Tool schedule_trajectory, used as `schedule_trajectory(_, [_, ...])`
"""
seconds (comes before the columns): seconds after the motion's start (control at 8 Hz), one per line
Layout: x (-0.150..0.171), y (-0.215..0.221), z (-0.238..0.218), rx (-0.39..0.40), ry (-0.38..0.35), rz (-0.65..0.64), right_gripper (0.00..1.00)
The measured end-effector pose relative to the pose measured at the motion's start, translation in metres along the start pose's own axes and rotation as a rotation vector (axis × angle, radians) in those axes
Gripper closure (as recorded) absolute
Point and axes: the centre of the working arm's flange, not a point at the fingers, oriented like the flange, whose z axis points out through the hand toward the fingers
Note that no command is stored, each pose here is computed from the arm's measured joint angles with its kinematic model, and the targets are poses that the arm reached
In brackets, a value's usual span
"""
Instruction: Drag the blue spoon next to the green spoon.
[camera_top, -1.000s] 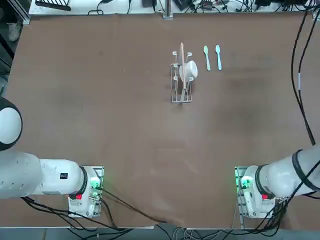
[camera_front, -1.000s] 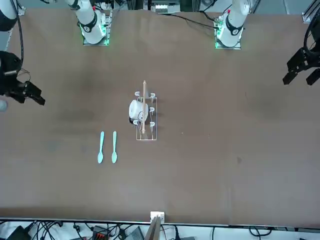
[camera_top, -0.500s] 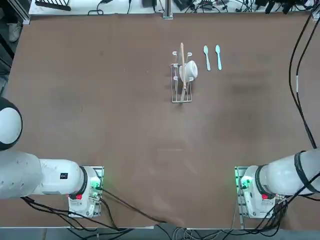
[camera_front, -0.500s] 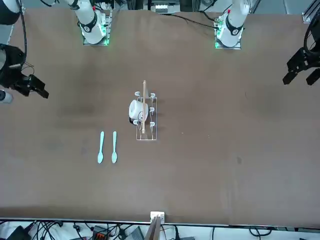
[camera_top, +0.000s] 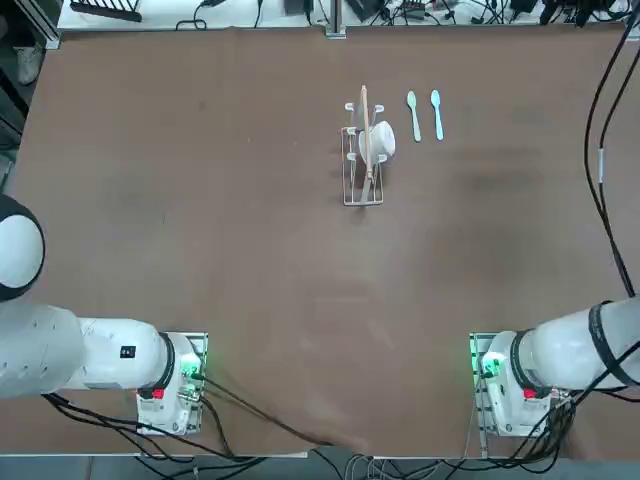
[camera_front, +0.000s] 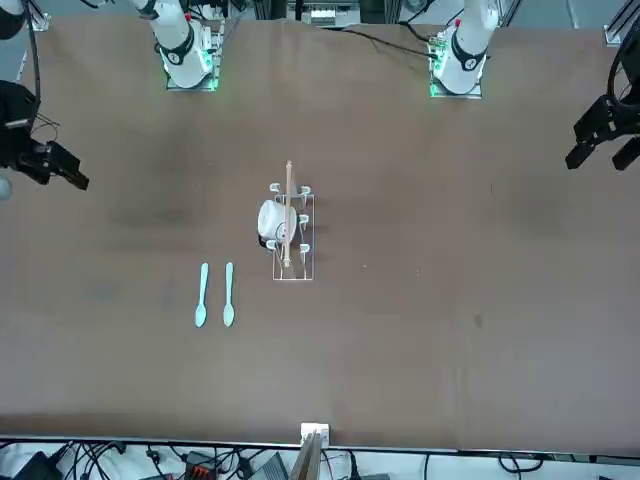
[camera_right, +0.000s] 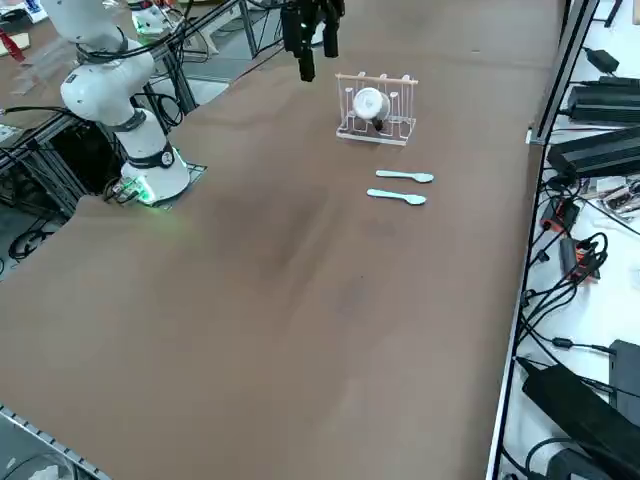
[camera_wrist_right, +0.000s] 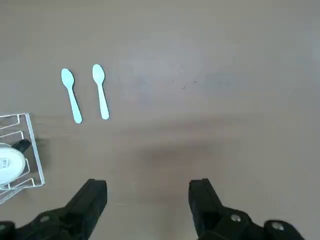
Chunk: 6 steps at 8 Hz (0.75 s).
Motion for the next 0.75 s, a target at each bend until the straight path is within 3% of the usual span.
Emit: schedule_trajectory(0.75, [0.001, -0.025, 0.007, 0.0, -0.016, -0.043, 0.0])
